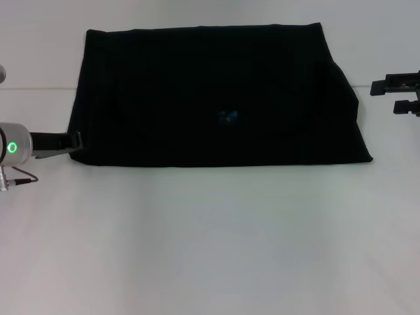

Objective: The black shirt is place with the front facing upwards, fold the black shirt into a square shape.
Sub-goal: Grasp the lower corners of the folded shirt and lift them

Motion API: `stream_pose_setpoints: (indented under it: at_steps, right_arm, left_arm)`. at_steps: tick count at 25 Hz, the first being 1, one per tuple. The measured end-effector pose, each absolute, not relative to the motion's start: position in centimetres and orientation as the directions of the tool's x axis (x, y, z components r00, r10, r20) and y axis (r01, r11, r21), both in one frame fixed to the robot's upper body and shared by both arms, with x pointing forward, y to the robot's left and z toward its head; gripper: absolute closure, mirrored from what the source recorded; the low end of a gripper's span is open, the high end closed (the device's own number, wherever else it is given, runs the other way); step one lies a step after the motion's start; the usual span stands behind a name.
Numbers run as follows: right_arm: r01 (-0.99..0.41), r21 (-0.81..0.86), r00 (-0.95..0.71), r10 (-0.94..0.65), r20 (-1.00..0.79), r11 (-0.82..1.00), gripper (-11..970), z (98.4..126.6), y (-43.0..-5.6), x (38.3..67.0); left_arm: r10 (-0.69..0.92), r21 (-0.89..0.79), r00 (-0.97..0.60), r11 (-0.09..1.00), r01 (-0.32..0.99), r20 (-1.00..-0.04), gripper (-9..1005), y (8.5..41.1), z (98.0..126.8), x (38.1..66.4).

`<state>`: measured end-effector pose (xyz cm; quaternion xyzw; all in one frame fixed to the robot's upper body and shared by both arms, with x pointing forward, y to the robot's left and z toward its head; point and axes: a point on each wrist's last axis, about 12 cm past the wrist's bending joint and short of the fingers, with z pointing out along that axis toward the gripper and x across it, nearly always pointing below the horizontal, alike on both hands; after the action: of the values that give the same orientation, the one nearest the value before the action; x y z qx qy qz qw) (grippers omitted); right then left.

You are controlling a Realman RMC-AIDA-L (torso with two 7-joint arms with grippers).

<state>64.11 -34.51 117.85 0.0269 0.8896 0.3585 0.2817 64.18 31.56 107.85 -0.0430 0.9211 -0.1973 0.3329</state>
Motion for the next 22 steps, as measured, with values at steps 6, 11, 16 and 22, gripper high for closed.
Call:
stream_pose_setpoints:
  at_steps: [6, 11, 16, 22]
  right_arm:
    - [-0.158, 0.648, -0.844, 0.238, -0.48, 0.745, 79, 117.9, -34.4, 64.1]
    - [-0.153, 0.617, -0.856, 0.209, -0.473, 0.772, 81, 117.9, -34.5, 64.2]
    - [-0.137, 0.536, -0.87, 0.158, -0.467, 0.833, 84, 118.0, -34.6, 64.6]
    - [-0.125, 0.463, -0.853, 0.144, -0.502, 0.877, 87, 117.5, -34.6, 65.3]
  left_arm:
    - [-0.237, -0.432, -0.778, 0.901, 0.048, -0.582, 924, 32.1, 108.3, 64.1]
    - [-0.288, -0.528, -0.788, 0.847, 0.054, -0.544, 938, 33.1, 109.8, 63.9]
    - [-0.321, -0.56, -0.785, 0.828, 0.04, -0.531, 938, 33.5, 110.6, 64.0]
    - [-0.33, -0.563, -0.783, 0.826, 0.031, -0.527, 939, 33.4, 110.6, 64.1]
